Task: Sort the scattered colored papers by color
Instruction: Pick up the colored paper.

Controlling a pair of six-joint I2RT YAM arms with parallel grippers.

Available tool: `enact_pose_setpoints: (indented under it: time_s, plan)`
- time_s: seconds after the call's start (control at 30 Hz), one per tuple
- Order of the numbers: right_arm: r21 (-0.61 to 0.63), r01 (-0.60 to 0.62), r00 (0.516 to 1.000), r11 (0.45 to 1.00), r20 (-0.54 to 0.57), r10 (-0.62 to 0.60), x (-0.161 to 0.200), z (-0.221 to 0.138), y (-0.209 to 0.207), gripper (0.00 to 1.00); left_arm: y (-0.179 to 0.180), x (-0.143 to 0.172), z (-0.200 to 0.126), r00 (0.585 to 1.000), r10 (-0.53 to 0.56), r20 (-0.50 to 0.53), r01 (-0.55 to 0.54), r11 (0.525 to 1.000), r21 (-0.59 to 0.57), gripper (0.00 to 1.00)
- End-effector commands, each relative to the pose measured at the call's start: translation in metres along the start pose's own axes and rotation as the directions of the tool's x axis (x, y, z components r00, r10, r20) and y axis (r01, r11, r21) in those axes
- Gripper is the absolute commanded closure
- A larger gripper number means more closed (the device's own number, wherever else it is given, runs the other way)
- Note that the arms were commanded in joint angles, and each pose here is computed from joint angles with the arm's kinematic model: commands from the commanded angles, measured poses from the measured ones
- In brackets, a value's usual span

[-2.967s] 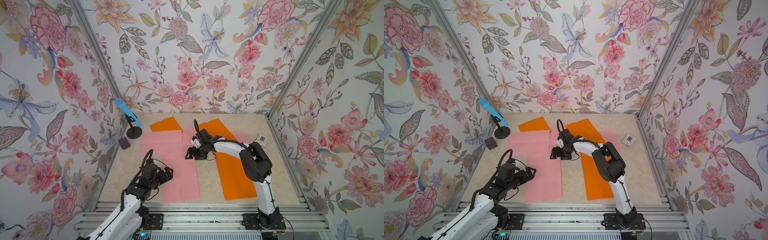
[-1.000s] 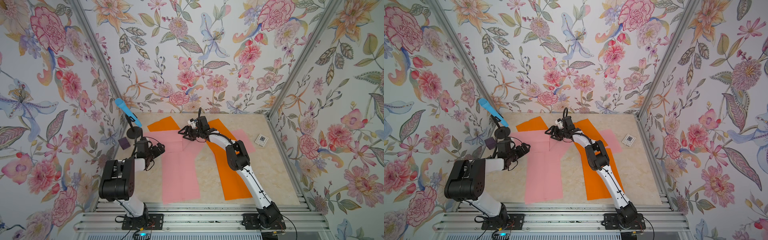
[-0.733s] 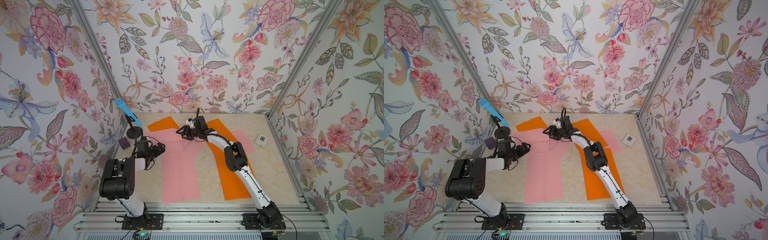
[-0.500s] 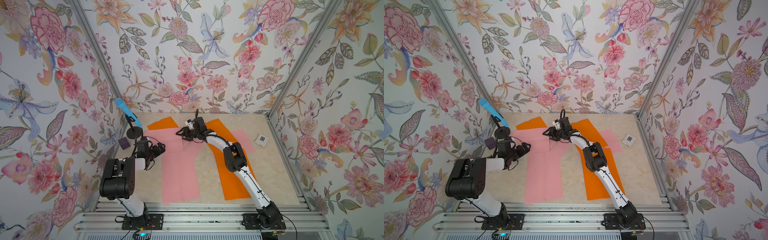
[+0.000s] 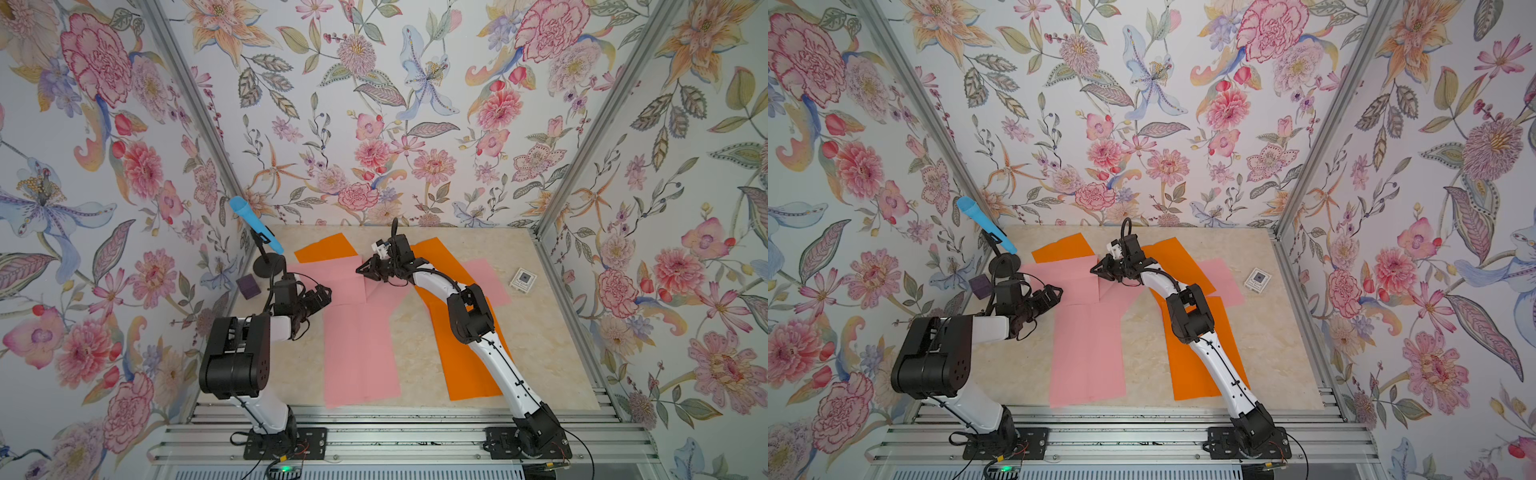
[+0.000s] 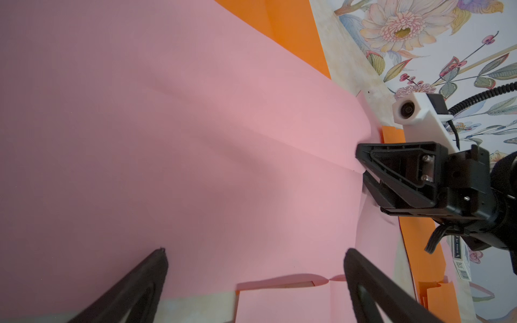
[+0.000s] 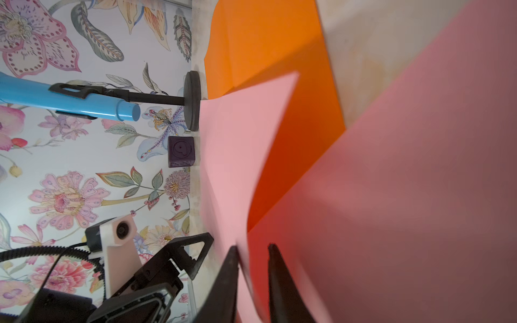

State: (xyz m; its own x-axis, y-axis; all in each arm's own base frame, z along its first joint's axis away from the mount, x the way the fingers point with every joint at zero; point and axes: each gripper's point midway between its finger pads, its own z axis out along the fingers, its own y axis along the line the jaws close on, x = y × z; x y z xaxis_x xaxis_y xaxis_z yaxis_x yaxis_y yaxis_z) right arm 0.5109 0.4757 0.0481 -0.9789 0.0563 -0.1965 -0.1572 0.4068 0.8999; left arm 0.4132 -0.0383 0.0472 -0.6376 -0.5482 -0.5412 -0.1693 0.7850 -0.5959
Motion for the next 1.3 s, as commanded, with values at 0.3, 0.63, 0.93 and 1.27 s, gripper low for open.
enact_pose_setpoints:
  time_s: [0.3,0.63,0.93,1.27]
  plan:
    - [-0.019,0.067,0.991,0.998,0.114,-0.065,-0.044,-0.038,0.038,0.98,-0.046,-0.035,-0.037,0.996,-0.026,0.088,0.015,0.992,0.123,0.0]
    - [0.025,0.138,0.962,0.99,0.232,-0.14,-0.07,-0.082,0.084,1.0,-0.094,-0.007,-0.065,0.951,-0.285,0.116,0.237,0.919,0.315,0.0]
    - [0.013,0.171,0.936,0.985,0.31,-0.167,-0.074,-0.12,0.139,1.0,-0.118,-0.011,-0.078,0.826,-0.509,0.241,0.332,0.786,0.521,0.0]
    - [-0.02,0.154,0.922,0.988,0.362,-0.137,-0.057,-0.176,0.156,1.0,-0.157,-0.011,-0.031,0.764,-0.643,0.05,0.386,0.518,0.763,0.0]
